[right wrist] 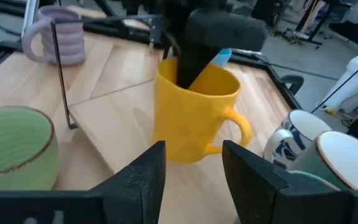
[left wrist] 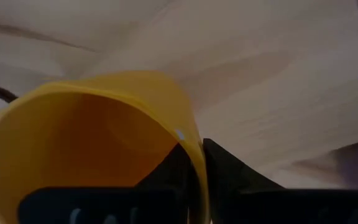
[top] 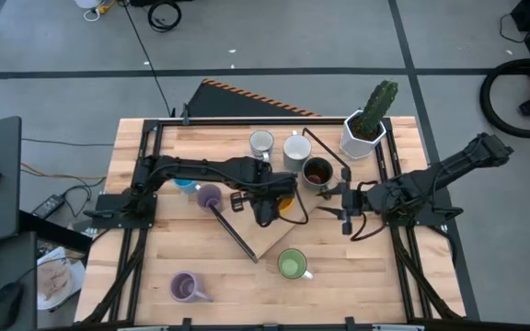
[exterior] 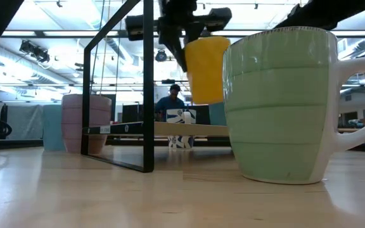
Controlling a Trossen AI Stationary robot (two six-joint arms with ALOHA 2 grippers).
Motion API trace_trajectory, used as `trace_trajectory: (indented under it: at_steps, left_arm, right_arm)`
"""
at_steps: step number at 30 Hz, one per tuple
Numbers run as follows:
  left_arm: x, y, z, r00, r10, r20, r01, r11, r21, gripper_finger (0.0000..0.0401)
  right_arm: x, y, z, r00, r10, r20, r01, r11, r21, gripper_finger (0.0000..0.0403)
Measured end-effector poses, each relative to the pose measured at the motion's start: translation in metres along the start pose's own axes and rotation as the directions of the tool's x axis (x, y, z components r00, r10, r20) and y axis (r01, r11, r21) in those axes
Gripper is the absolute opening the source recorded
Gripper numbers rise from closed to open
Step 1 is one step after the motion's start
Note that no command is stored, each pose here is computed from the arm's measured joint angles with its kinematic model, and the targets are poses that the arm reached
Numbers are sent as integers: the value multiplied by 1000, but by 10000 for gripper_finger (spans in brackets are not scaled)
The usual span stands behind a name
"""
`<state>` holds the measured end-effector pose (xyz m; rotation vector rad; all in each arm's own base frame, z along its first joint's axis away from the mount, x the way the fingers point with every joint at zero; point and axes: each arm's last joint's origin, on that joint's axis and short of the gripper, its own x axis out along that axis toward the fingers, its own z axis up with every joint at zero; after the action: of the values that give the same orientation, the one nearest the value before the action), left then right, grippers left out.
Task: Place coffee mugs
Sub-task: Put the yellow mug on the shelf
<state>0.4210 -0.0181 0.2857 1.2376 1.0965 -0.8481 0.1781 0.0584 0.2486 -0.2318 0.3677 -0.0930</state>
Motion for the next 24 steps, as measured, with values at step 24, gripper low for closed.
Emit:
trace_trajectory:
  at_steps: [24]
  left_arm:
    - [-4, -1, 41, 988, 132, -76, -106, 954, 279, 33]
  right_arm:
    - [48, -4, 54, 955, 95, -283, -114, 992, -51, 201]
